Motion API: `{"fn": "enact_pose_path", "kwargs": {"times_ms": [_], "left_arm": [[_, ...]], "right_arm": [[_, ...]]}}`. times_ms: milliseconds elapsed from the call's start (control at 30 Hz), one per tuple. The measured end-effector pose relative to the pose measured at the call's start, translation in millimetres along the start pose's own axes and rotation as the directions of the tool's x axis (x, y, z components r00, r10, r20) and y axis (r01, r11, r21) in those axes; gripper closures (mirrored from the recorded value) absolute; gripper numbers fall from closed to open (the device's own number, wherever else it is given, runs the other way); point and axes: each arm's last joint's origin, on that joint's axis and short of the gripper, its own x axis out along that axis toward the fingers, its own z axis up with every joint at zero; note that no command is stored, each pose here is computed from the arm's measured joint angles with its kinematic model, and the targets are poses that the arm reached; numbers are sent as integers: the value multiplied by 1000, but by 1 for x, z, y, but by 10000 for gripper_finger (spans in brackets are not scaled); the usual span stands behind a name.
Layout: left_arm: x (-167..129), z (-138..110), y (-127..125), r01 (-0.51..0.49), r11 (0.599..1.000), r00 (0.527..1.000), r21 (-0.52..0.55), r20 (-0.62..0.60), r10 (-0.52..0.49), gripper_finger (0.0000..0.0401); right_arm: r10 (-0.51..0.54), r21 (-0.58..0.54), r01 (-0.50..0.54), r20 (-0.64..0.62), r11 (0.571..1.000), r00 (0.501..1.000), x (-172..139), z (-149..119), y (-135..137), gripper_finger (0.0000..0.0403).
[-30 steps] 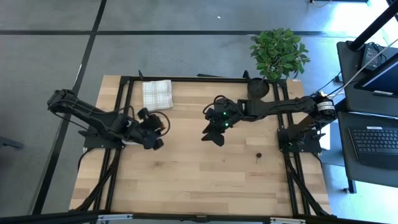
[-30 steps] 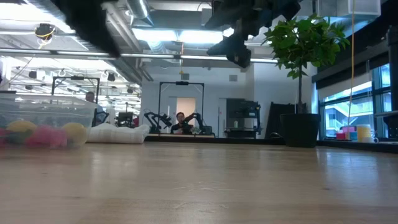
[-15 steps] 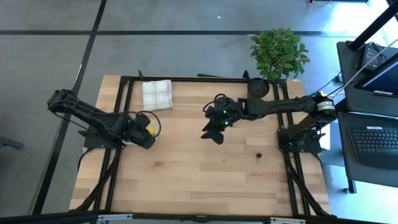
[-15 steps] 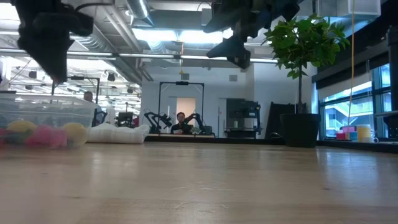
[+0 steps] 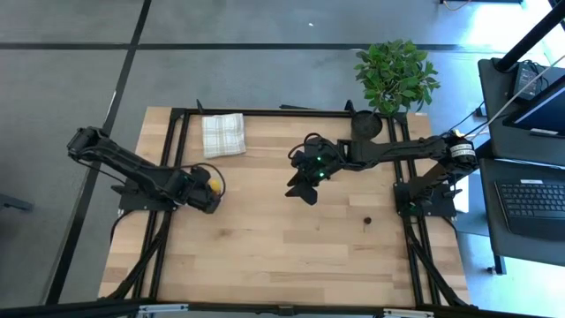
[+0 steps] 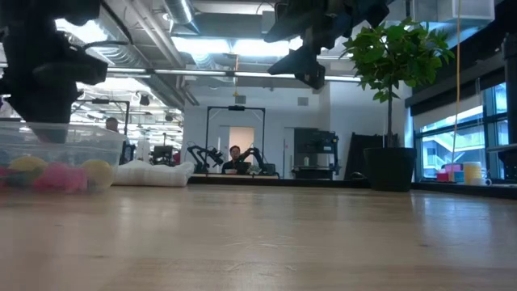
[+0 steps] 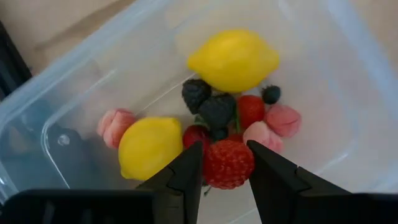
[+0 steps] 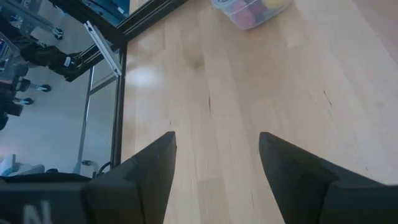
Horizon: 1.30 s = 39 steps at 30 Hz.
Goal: Pick and placing Produce into tupperware
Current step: Put the red raspberry into the transparent bin, then put the black cherry into the transparent bin
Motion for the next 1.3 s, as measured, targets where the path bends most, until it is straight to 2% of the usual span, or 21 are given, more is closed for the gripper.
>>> {"fn": "enact_pose_path", "kwargs": {"times_ms": [300, 600, 967, 1133, 1300], "left_arm": [[4, -2, 1, 7, 1000, 1000, -19, -22, -7, 301], [4, -2, 0, 9, 1000, 1000, -19, -22, -10, 276], [4, -1, 1, 13, 1000, 1000, -16, -1, -13, 307], [-3, 1, 4, 54, 998, 998, -24, 22, -53, 318], [-22, 8, 3, 149, 989, 987, 12, 61, -149, 328]], "right_arm": [[0, 0, 0, 1, 1000, 1000, 0, 0, 0, 171], [0, -22, 0, 1, 1000, 1000, 0, 0, 0, 171], [0, -21, 0, 2, 1000, 1000, -1, 1, -1, 171], [17, -13, -17, 12, 1000, 1000, -11, 5, -3, 171], [15, -42, -13, 50, 999, 999, -32, 10, -2, 171]]}}
